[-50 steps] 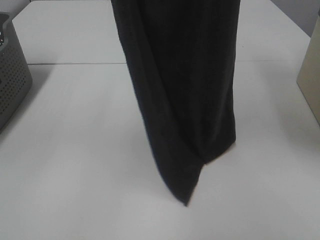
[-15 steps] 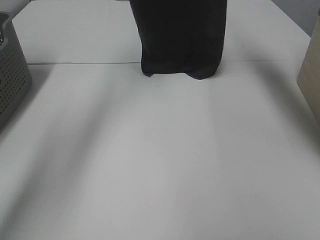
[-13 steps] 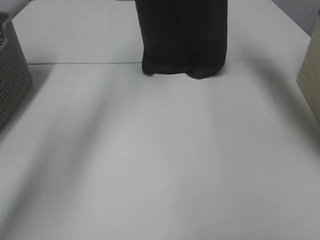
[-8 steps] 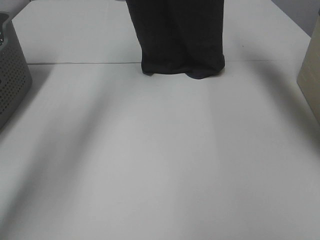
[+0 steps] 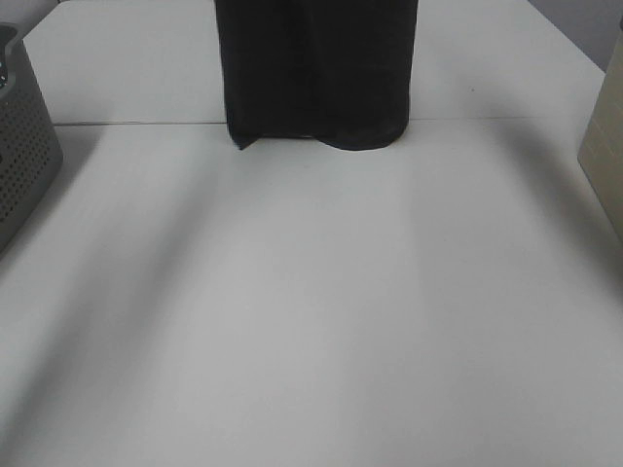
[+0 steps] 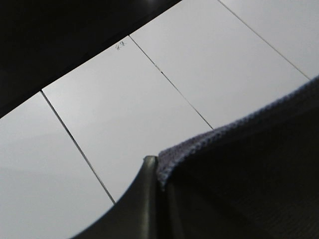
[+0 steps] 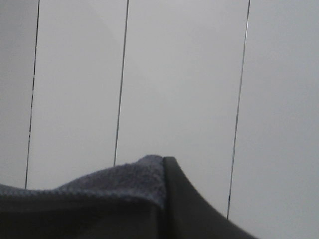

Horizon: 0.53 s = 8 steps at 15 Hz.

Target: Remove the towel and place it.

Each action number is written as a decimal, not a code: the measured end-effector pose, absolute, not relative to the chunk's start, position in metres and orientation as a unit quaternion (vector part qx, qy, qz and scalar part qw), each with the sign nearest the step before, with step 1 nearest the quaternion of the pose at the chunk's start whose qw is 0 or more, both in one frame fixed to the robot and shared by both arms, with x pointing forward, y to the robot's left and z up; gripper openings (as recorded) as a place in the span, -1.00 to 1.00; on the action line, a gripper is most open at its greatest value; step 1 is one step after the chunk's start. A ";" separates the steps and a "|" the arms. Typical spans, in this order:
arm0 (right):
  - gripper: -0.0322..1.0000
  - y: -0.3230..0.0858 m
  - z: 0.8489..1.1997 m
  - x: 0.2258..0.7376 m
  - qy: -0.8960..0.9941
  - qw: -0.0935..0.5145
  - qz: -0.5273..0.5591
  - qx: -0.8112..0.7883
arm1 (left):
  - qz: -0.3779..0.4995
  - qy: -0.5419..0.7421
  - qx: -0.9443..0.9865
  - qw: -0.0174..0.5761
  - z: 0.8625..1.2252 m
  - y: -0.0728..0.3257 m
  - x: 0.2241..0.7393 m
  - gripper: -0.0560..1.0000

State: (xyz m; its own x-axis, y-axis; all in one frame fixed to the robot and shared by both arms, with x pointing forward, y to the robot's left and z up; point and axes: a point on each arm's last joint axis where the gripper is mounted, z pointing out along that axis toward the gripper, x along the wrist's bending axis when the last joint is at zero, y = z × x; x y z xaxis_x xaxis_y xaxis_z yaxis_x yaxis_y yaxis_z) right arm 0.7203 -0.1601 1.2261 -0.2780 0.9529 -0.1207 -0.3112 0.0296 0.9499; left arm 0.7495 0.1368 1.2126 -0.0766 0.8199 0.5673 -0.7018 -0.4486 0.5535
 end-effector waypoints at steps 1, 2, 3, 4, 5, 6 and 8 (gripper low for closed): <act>-0.93 -0.159 1.227 0.720 0.502 0.510 0.625 0.312 | 0.732 0.066 0.434 0.521 1.214 0.137 0.749 -0.89; -0.93 -0.159 1.227 0.720 0.501 0.510 0.626 0.311 | 0.732 0.067 0.434 0.521 1.214 0.137 0.749 -0.89; -0.93 -0.159 1.227 0.720 0.501 0.510 0.626 0.311 | 0.732 0.067 0.436 0.519 1.214 0.137 0.749 -0.89; -0.93 -0.159 1.227 0.720 0.501 0.510 0.626 0.311 | 0.733 0.066 0.438 0.517 1.214 0.137 0.749 -0.89; -0.93 -0.159 1.227 0.720 0.501 0.510 0.626 0.311 | 0.734 0.063 0.439 0.515 1.214 0.137 0.749 -0.89; -0.93 -0.159 1.227 0.720 0.501 0.510 0.626 0.311 | 0.736 0.061 0.439 0.512 1.214 0.138 0.749 -0.89; -0.93 -0.159 1.228 0.719 0.501 0.511 0.626 0.308 | 0.742 0.064 0.439 0.503 1.214 0.149 0.753 -0.89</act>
State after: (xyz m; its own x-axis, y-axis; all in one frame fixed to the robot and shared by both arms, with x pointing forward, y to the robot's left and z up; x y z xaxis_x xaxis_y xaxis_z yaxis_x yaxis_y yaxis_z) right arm 0.7194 -0.1591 1.2278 -0.2871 0.9495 -0.1269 -0.3313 0.0259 0.9432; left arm 0.7526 0.1485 1.2139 -0.1086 0.8022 0.5871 -0.6900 -0.4860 0.5364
